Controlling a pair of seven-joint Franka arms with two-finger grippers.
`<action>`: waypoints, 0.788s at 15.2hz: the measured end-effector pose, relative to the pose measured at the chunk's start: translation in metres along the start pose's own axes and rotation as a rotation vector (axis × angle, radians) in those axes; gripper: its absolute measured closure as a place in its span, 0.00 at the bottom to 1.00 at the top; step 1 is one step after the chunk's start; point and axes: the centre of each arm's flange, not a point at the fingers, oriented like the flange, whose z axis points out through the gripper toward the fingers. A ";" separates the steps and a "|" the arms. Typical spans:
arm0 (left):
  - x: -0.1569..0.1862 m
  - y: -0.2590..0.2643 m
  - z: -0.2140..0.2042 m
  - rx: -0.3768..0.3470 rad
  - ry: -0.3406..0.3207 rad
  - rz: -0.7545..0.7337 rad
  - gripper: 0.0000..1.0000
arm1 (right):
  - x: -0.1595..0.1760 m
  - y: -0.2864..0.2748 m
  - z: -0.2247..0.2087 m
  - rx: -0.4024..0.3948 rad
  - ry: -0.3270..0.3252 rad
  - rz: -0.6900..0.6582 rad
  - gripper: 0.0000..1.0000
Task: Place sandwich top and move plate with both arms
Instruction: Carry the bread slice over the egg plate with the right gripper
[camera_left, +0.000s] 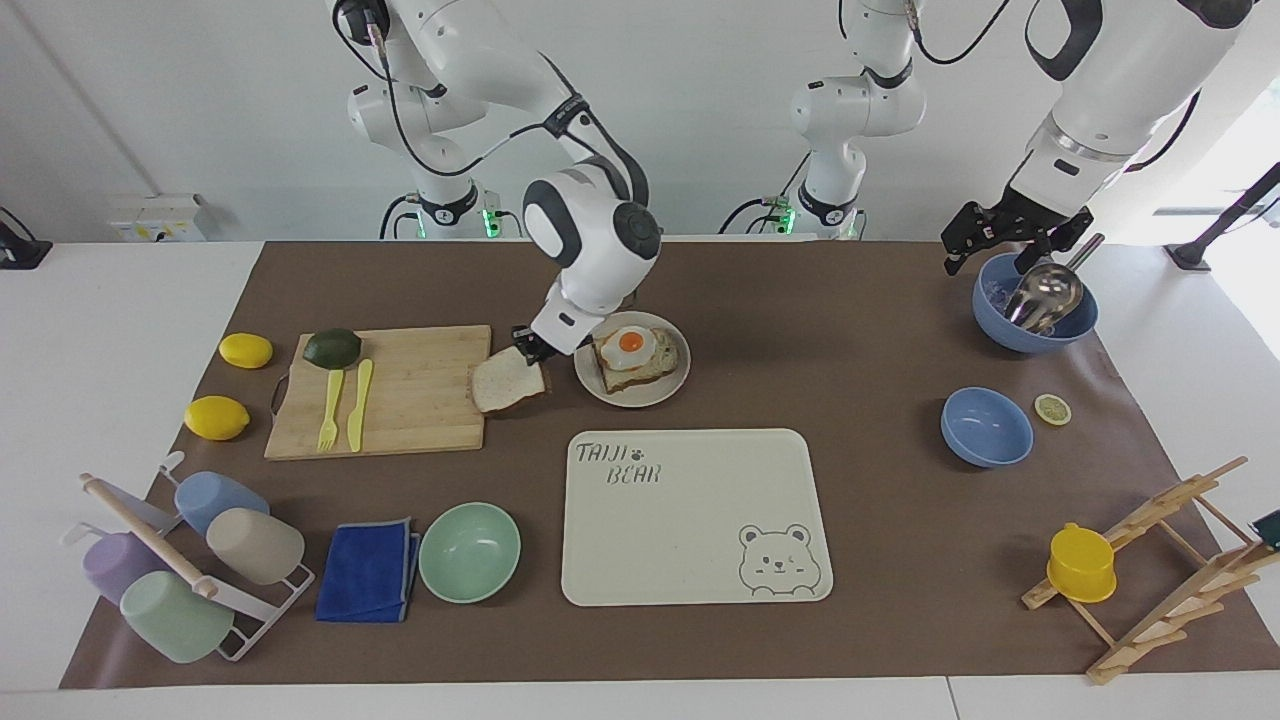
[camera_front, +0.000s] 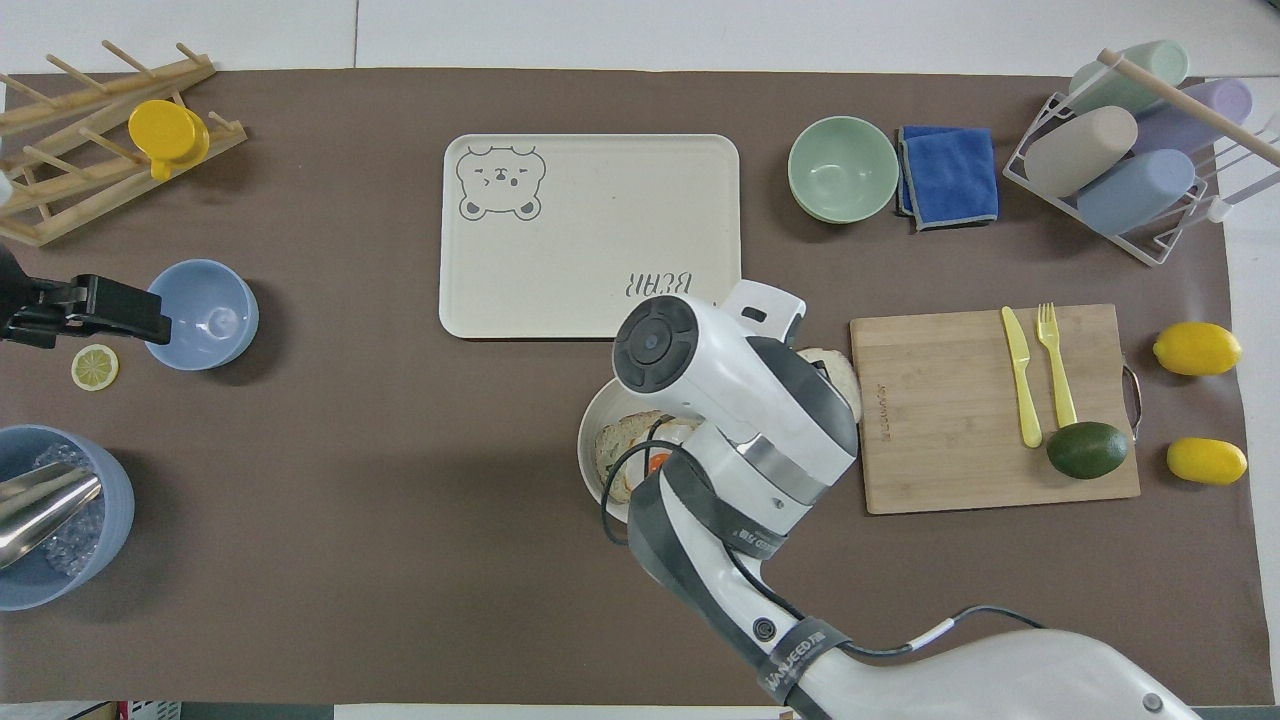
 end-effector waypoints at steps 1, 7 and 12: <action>0.000 0.000 0.000 0.000 0.000 0.000 0.00 | 0.001 -0.013 -0.025 0.015 0.045 -0.017 0.92; 0.000 0.001 0.000 0.000 0.000 0.001 0.00 | -0.008 -0.102 -0.058 0.050 0.108 0.001 0.92; 0.000 0.003 0.000 0.000 0.000 0.006 0.00 | -0.005 -0.118 -0.041 0.045 0.082 0.007 0.92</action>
